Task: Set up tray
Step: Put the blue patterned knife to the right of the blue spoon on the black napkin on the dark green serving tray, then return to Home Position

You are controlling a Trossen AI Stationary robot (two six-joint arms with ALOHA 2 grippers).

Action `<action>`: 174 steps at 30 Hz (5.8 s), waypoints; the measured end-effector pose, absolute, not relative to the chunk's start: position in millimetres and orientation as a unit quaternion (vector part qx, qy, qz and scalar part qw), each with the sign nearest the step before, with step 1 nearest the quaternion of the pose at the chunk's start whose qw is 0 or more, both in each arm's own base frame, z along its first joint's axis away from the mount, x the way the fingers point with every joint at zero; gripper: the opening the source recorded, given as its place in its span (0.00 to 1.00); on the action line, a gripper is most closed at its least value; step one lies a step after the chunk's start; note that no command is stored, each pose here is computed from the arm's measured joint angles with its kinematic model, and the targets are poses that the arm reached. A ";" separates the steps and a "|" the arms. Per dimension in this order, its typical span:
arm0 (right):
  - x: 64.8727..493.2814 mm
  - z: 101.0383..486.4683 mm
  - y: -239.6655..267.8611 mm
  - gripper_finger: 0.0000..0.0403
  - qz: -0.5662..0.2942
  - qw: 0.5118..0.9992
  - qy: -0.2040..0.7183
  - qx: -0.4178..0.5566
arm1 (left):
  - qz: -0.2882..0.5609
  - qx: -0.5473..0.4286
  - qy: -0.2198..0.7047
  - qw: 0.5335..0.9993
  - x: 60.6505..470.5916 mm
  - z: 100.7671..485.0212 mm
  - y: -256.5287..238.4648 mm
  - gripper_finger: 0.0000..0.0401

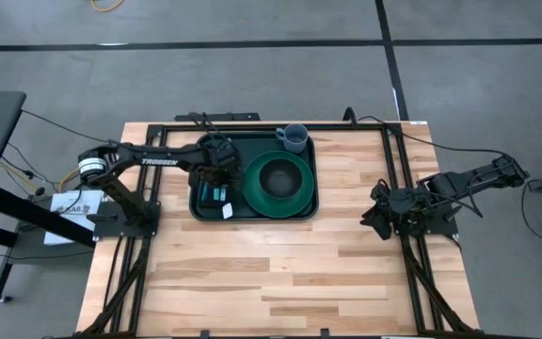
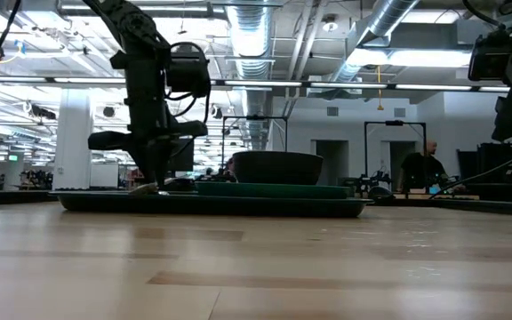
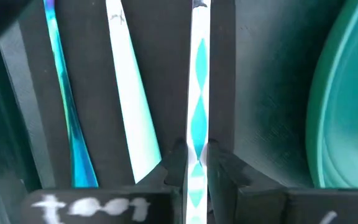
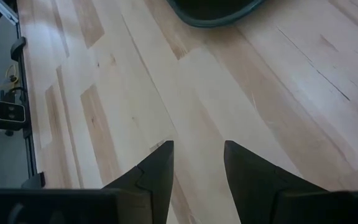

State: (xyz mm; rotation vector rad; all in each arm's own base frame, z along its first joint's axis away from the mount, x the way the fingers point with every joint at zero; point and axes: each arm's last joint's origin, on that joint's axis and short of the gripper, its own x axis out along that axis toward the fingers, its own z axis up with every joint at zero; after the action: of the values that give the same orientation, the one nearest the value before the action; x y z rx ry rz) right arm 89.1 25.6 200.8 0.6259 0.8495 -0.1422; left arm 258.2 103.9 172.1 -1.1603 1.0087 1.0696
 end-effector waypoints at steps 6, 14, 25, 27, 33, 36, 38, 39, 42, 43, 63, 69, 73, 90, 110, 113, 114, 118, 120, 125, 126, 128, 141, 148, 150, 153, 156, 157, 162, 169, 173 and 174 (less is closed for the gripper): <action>89.1 200.8 25.7 0.33 -0.068 0.862 0.405 0.299 | 0.450 -0.506 0.439 0.591 255.1 172.1 111.0 0.05; 89.1 200.8 25.7 0.33 -0.068 0.861 0.405 0.299 | 0.435 -0.519 0.449 0.583 256.8 167.2 111.7 0.05; 89.6 201.3 25.8 0.33 -0.068 0.861 0.402 0.305 | 0.439 -0.535 0.459 0.557 262.3 151.2 113.1 0.12; 89.6 201.3 25.9 0.33 -0.068 0.861 0.402 0.305 | 0.441 -0.533 0.458 0.558 262.3 151.3 113.2 0.13; 89.7 201.4 25.9 0.33 -0.065 0.863 0.402 0.299 | 0.441 -0.533 0.459 0.558 262.1 151.4 113.1 0.16; 91.1 204.1 26.6 0.33 -0.043 0.879 0.388 0.276 | 0.433 -0.539 0.462 0.556 262.4 151.5 112.5 0.16; 91.5 208.8 27.7 0.33 -0.013 0.897 0.363 0.252 | 0.427 -0.543 0.464 0.554 262.4 151.7 112.1 0.16; 92.1 212.3 28.5 0.33 0.005 0.908 0.344 0.241 | 0.424 -0.546 0.465 0.553 262.5 152.0 111.8 0.16; 89.4 222.9 29.6 0.33 0.052 0.934 0.285 0.209 | 0.418 -0.550 0.467 0.552 264.6 155.8 111.5 0.16; 88.2 226.2 29.6 0.33 0.062 0.941 0.263 0.204 | 0.417 -0.550 0.467 0.553 266.5 158.8 111.6 0.16; 80.7 220.7 30.0 0.33 0.185 0.972 -0.125 0.076 | 0.448 -0.493 0.423 0.614 299.1 257.6 123.6 0.17; 85.1 200.5 33.0 0.33 0.201 0.967 -0.156 0.028 | 0.457 -0.465 0.406 0.641 307.0 274.7 114.4 0.17; 87.3 191.8 33.8 0.33 0.198 0.970 -0.140 0.002 | 0.447 -0.442 0.406 0.663 312.3 282.5 105.1 0.17; 91.8 166.3 34.4 0.33 0.184 0.983 -0.008 -0.025 | 0.390 -0.292 0.403 0.775 333.2 319.1 41.1 0.17; 92.0 166.2 33.8 0.33 0.176 0.984 -0.002 -0.003 | 0.318 -0.172 0.390 0.847 340.3 340.9 -1.6 0.17; 92.0 166.2 33.8 0.33 0.176 0.984 -0.002 -0.004 | 0.306 -0.122 0.380 0.864 331.6 351.8 -13.6 0.17; 92.0 166.2 33.8 0.33 0.176 0.984 -0.002 -0.004 | 0.313 -0.104 0.371 0.868 326.1 356.2 -17.6 0.17; 92.0 166.2 33.8 0.33 0.176 0.984 -0.002 -0.004 | 0.359 -0.050 0.323 0.874 288.9 367.3 -30.5 0.17; 92.0 166.2 33.8 0.33 0.175 0.985 -0.002 -0.004 | 0.358 -0.059 0.309 0.879 263.2 364.8 -34.6 0.17; 92.0 166.2 33.7 0.33 0.175 0.985 -0.002 -0.004 | 0.271 -0.070 0.276 0.920 204.9 344.2 -44.2 0.17; 92.0 166.2 33.7 0.33 0.175 0.985 -0.002 -0.004 | 0.239 -0.067 0.271 0.930 194.1 339.9 -45.1 0.17; 92.0 166.2 33.7 0.33 0.175 0.985 -0.002 -0.004 | 0.170 -0.060 0.260 0.949 173.4 331.2 -45.2 0.17; 92.0 166.0 33.7 0.33 0.175 0.985 -0.002 -0.004 | -0.118 -0.044 0.116 0.985 72.8 265.5 -25.8 0.17; 92.0 166.0 33.7 0.33 0.175 0.985 -0.002 -0.004 | -0.112 -0.052 0.026 0.992 59.0 239.6 -19.2 0.17; 92.0 166.1 33.7 0.33 0.175 0.985 -0.002 -0.003 | -0.088 -0.056 0.008 0.995 61.8 240.9 -18.7 0.17; 92.0 165.9 33.7 0.33 0.175 0.985 -0.002 -0.004 | -0.086 -0.059 -0.029 0.994 66.6 242.5 -20.4 0.17; 92.0 166.0 33.7 0.33 0.174 0.985 -0.002 -0.003 | -0.092 -0.073 -0.003 0.993 73.0 222.0 -23.4 0.17; 92.0 166.0 33.7 0.33 0.175 0.985 -0.002 -0.003 | -0.098 -0.082 0.001 0.992 75.6 215.2 -24.8 0.17; 92.0 166.0 33.7 0.33 0.175 0.985 -0.002 -0.003 | -0.127 -0.092 -0.009 0.988 83.8 196.7 -30.0 0.17; 92.0 166.0 33.7 0.33 0.175 0.985 -0.002 -0.003 | -0.097 -0.080 -0.005 0.992 88.8 179.8 -30.1 0.17; 92.0 166.0 33.7 0.33 0.175 0.985 -0.002 -0.003 | -0.079 -0.079 -0.020 0.994 91.4 174.5 -28.9 0.17; 92.0 166.0 33.7 0.33 0.175 0.985 -0.002 -0.003 | -0.075 -0.077 -0.026 0.994 92.0 174.0 -28.1 0.17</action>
State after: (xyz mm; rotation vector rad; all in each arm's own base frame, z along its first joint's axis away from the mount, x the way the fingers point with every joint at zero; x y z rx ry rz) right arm 92.0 33.7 166.0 -0.0069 -0.0041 0.3509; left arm 92.0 -28.1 174.0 -0.1541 -0.0529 -0.1497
